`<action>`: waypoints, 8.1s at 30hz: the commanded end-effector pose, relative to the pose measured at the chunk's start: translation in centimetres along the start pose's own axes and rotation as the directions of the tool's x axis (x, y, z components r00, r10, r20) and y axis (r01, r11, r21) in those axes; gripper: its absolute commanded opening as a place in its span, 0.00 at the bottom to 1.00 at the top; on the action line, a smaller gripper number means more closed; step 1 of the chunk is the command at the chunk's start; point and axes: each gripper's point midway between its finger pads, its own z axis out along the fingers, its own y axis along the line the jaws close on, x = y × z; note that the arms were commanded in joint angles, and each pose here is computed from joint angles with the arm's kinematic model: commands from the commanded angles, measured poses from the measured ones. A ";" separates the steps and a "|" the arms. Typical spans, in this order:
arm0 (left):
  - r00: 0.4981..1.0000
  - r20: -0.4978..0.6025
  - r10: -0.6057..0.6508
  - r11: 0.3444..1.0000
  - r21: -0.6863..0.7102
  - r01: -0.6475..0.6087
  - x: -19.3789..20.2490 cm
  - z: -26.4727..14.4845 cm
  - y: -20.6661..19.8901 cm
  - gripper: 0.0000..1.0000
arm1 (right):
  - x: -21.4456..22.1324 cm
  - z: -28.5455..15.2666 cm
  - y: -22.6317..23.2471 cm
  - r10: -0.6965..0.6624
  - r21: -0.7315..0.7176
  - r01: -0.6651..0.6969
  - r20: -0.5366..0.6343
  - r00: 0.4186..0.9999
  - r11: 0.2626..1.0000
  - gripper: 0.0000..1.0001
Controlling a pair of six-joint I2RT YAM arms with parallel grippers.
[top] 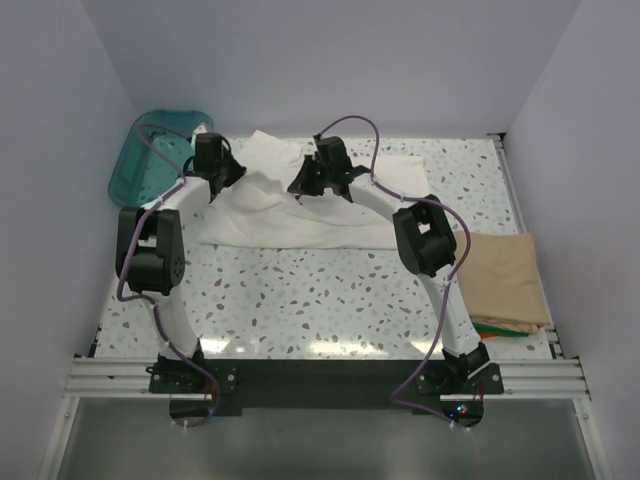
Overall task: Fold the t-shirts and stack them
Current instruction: Fold the tshirt
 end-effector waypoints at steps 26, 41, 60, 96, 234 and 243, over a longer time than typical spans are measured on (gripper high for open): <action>0.995 0.098 -0.027 0.977 0.212 0.006 -4.9 4.8 -2.7 0.30 | -6.5 1.5 0.8 -0.102 -0.116 0.115 0.113 0.988 0.987 0.16; 0.983 0.101 -0.152 0.981 0.137 0.138 -0.9 -6.0 1.6 0.41 | -5.5 -9.3 -2.5 -0.165 0.119 0.153 0.100 0.981 0.981 0.53; 0.984 0.063 -0.166 0.954 -0.244 0.177 6.5 -6.9 12.1 0.07 | 3.9 -14.1 -11.5 -0.168 0.384 0.190 -0.091 0.982 0.903 0.45; 0.976 0.094 -0.197 0.951 -0.222 0.213 4.9 -9.6 13.1 0.29 | -5.7 -18.1 -17.5 -0.152 0.643 0.096 0.033 0.988 0.760 0.63; 0.995 -0.004 0.102 0.982 -0.161 -0.101 -2.9 -1.8 8.9 0.02 | -9.7 -27.4 -29.8 0.160 0.607 -0.323 0.307 0.938 0.726 0.30; 0.995 0.053 0.086 0.995 -0.045 -0.083 -2.8 -7.5 4.9 0.46 | -7.8 -30.6 -25.4 0.128 0.588 -0.312 0.333 0.934 0.746 0.62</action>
